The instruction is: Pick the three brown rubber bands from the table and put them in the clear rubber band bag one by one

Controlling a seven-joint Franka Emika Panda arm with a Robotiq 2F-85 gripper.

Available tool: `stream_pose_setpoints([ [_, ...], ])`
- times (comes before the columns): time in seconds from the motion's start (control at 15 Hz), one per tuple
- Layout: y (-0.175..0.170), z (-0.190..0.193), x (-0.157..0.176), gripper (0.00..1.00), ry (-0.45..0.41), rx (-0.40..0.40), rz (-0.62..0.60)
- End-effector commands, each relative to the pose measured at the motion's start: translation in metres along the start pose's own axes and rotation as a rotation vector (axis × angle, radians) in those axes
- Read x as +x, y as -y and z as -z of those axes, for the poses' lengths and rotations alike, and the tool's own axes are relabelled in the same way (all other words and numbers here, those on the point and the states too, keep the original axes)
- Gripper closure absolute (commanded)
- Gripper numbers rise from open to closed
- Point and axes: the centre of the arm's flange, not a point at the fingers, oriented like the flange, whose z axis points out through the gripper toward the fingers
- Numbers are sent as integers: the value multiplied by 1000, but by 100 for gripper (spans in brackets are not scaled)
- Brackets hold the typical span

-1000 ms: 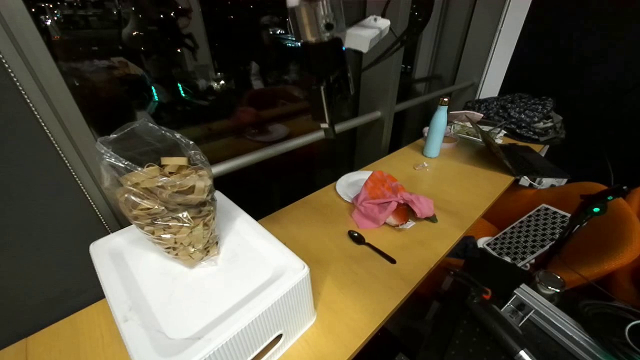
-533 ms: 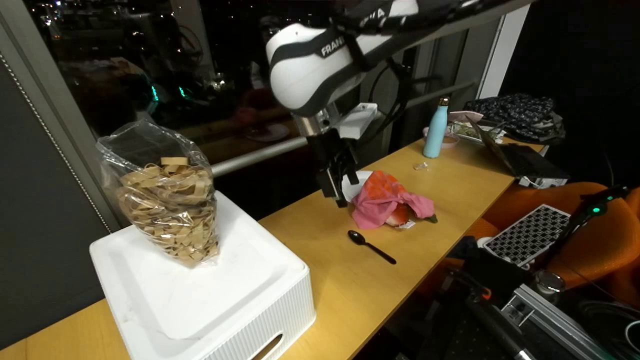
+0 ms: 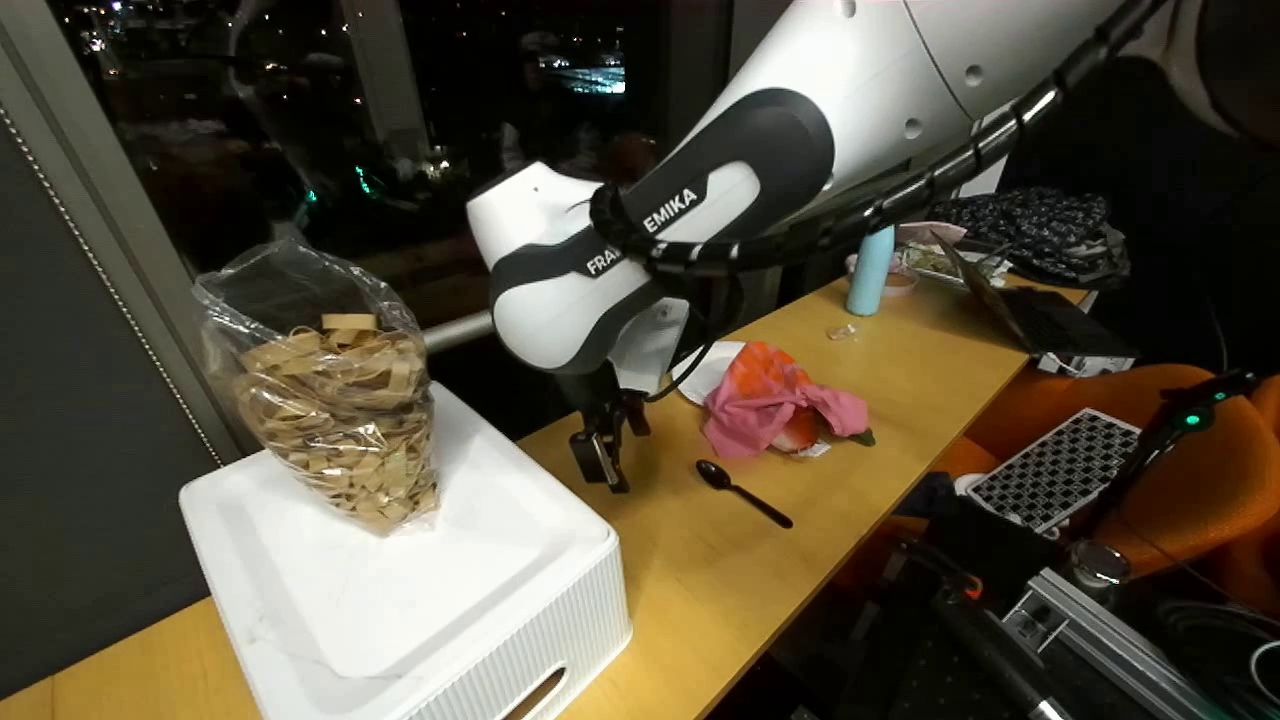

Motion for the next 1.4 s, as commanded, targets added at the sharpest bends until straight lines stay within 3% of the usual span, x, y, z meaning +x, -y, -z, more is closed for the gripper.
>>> stream_pose_setpoints([
  [0.0,3,-14,16,0,-91,-43,-37],
  [0.4,-22,-33,27,0,-212,-38,-146],
  [0.93,-16,-61,58,0,-261,-47,-145],
  [1.33,-28,-59,78,0,-333,-60,-187],
])
